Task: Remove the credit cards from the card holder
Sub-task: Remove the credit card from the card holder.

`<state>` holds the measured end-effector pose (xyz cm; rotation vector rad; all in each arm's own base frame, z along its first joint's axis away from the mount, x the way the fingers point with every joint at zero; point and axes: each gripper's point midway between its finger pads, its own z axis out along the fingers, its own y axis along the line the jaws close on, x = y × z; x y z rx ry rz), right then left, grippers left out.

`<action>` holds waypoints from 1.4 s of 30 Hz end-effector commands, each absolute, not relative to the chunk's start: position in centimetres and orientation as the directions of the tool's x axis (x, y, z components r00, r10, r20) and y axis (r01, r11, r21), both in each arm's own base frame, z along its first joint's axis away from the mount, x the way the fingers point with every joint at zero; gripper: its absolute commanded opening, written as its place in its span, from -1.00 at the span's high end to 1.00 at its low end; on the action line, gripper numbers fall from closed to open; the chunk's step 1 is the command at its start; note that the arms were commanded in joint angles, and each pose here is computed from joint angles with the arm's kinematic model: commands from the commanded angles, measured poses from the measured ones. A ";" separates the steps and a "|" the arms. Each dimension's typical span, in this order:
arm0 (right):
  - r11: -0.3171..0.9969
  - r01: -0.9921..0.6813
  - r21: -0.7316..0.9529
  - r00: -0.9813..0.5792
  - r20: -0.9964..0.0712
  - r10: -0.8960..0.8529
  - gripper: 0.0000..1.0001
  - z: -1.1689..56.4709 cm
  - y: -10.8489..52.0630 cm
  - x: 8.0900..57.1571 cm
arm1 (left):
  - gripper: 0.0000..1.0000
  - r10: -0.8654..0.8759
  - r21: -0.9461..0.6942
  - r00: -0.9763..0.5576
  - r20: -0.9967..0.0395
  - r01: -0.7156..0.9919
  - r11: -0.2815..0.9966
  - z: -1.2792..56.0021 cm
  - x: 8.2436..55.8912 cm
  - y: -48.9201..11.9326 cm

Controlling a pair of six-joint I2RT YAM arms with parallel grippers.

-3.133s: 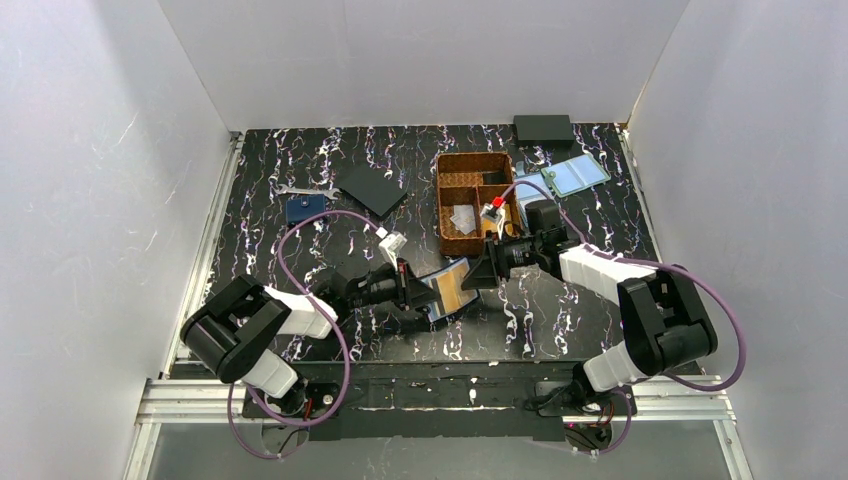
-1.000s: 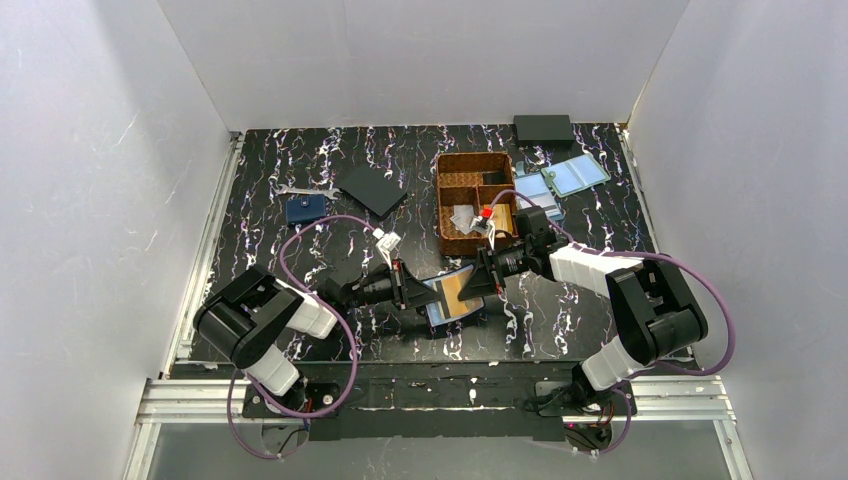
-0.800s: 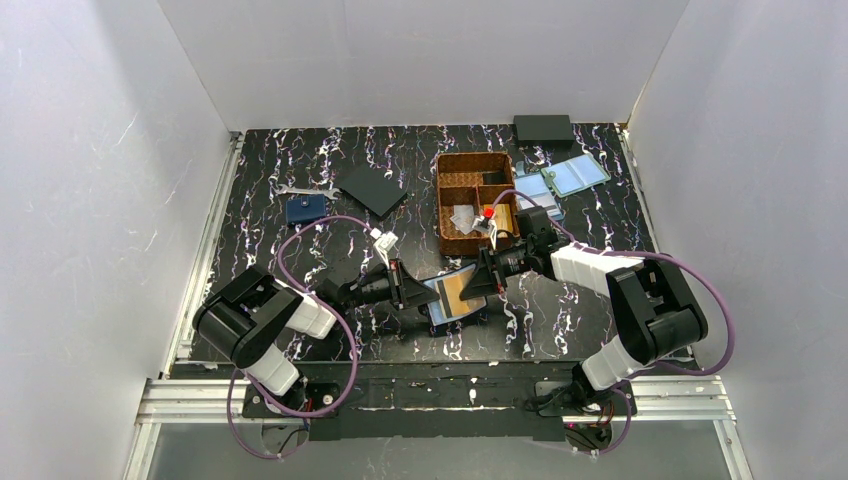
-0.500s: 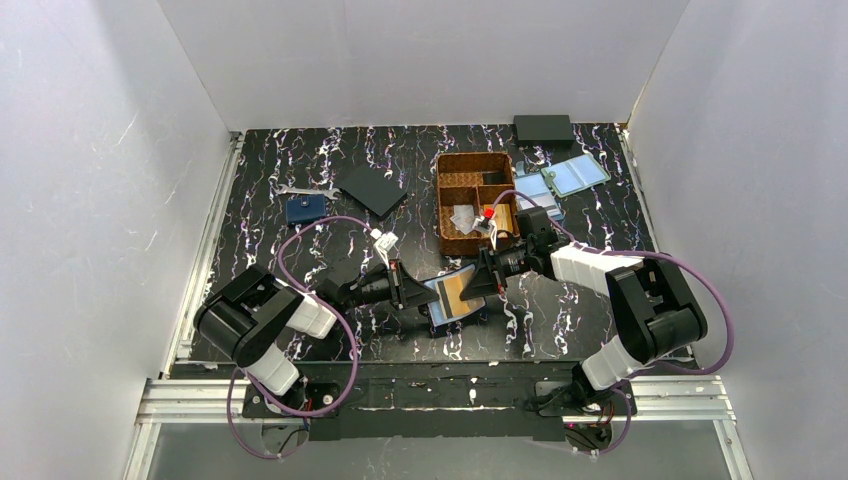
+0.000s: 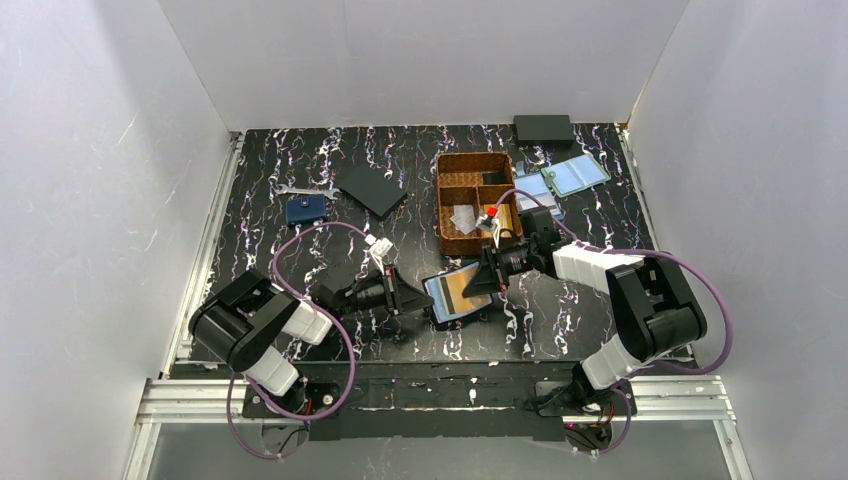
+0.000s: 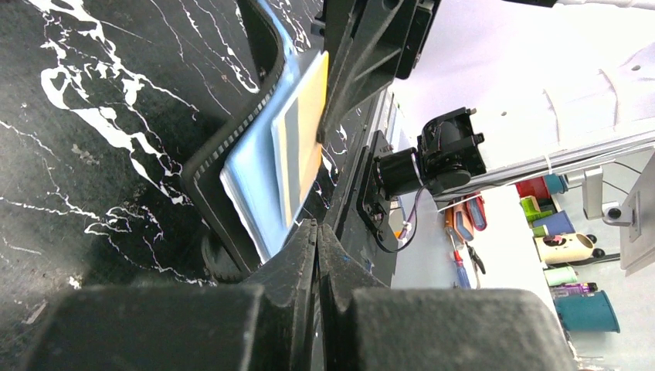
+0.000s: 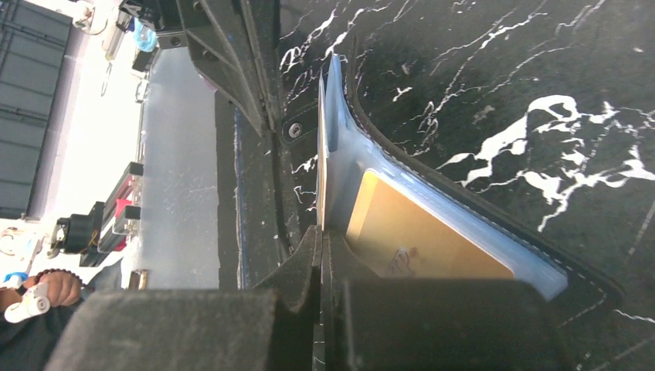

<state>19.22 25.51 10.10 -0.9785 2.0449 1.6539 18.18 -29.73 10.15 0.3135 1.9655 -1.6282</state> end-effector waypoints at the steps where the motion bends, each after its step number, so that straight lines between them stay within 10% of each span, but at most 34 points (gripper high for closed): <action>1: 0.086 -0.725 0.683 -0.675 -0.679 -0.289 0.97 10.5 25.6 20.5 | 1.00 -0.190 -0.797 -0.777 -0.600 0.558 0.232 10.9 18.4 -29.1; 6: 0.102 -0.725 0.681 -0.676 -0.676 -0.292 0.97 10.1 25.6 20.7 | 1.00 -0.185 -0.809 -0.792 -0.582 0.539 0.236 10.5 18.3 -29.0; 14: 0.114 -0.696 0.709 -0.703 -0.642 -0.305 0.97 9.4 25.5 20.4 | 0.25 -0.204 -0.821 -0.800 -0.565 0.520 0.235 10.8 18.9 -29.4; 32: -0.019 -0.692 0.722 -0.689 -0.668 -0.281 0.97 11.7 25.9 19.3 | -0.02 -0.187 -0.842 -0.828 -0.529 0.483 0.241 9.5 19.7 -31.4; 37: -0.025 -0.687 0.726 -0.692 -0.665 -0.281 0.97 11.7 25.9 19.3 | 0.16 -0.160 -0.850 -0.839 -0.520 0.490 0.191 10.5 19.6 -32.4; 42: -0.007 -0.690 0.724 -0.693 -0.663 -0.282 0.97 11.5 25.9 19.4 | 0.86 -0.125 -0.854 -0.847 -0.517 0.500 0.143 11.0 19.3 -33.1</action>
